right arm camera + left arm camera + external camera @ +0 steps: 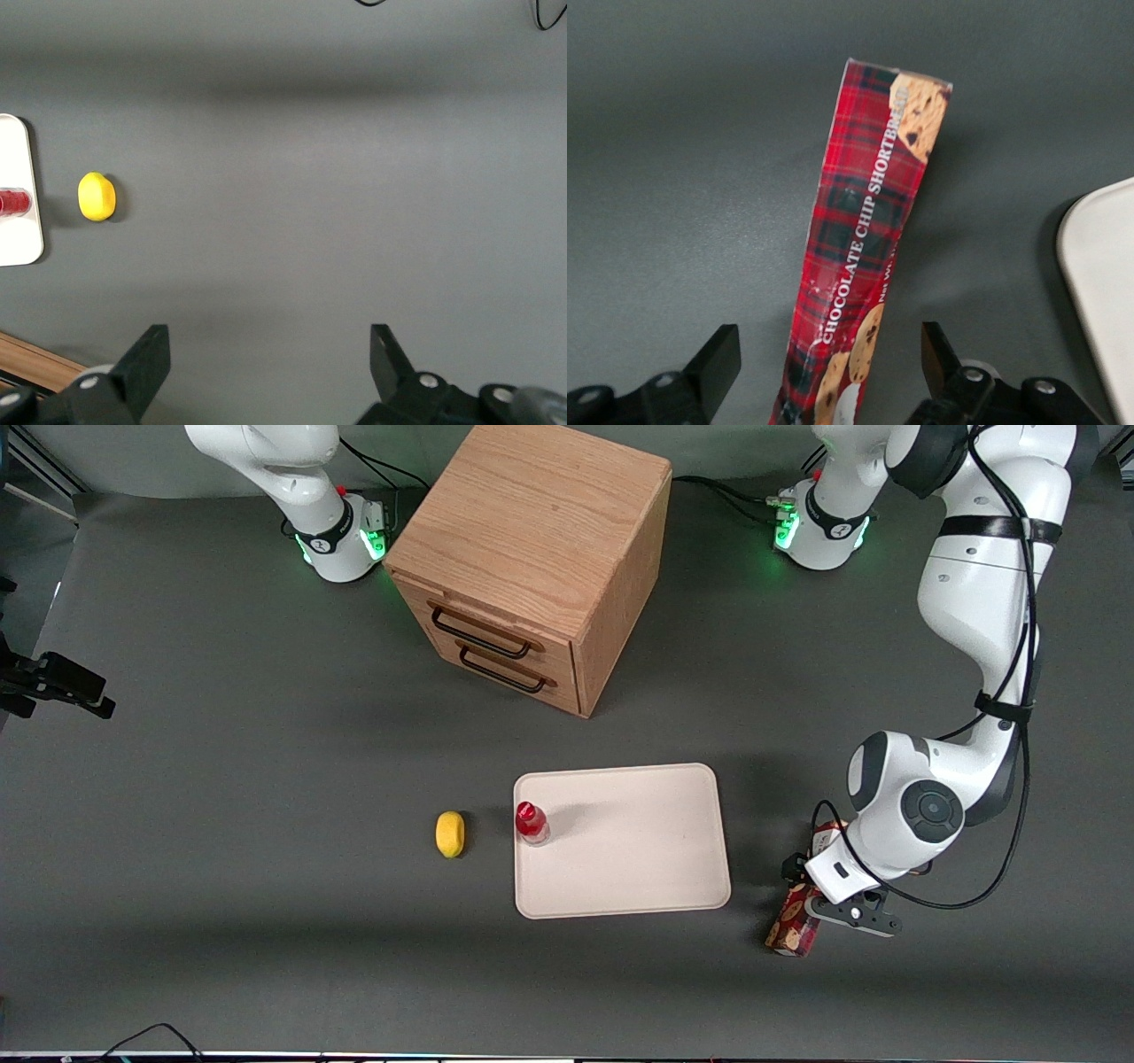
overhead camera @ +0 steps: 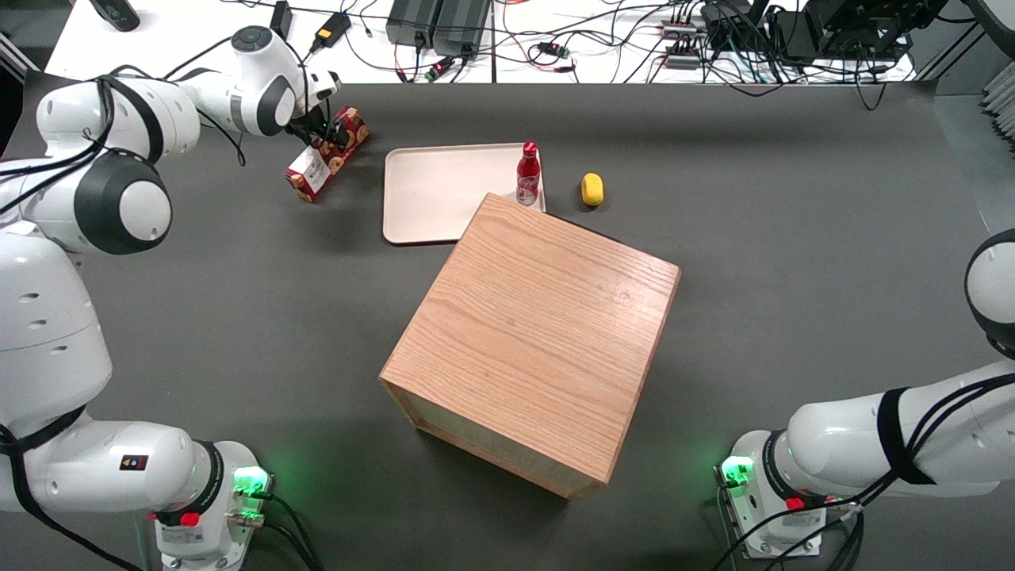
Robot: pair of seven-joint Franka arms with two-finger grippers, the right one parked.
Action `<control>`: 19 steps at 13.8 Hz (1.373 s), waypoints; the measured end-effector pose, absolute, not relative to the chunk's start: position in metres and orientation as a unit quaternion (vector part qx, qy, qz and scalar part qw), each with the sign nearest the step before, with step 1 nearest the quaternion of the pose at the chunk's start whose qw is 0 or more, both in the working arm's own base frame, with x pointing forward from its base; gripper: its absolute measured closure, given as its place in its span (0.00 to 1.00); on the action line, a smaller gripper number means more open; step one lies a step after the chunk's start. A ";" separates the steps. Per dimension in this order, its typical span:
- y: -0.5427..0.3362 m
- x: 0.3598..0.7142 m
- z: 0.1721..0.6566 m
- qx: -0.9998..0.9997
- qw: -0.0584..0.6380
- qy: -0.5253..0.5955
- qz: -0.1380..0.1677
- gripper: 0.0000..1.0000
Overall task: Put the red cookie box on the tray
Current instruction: 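Close the left gripper on the cookie box's end, then lift the cookie box and carry it over the white tray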
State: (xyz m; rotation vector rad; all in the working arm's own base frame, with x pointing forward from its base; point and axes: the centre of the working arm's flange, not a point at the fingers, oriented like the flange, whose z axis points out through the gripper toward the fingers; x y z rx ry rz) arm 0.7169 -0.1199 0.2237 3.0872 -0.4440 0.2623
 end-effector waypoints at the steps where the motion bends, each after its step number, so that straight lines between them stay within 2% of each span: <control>1: -0.120 0.717 0.222 0.986 0.004 -0.144 0.083 0.27; 3: -0.121 0.716 0.220 0.986 0.004 -0.144 0.081 0.52; 7: -0.122 0.717 0.221 0.986 0.002 -0.147 0.083 0.94; 9: -0.120 0.721 0.227 0.984 -0.002 -0.153 0.086 0.95; 11: -0.116 0.728 0.246 0.982 -0.010 -0.173 0.072 0.95; 15: -0.127 0.735 0.334 0.981 -0.001 -0.192 0.034 0.95; 19: -0.164 0.722 0.402 0.989 0.051 -0.139 0.028 0.95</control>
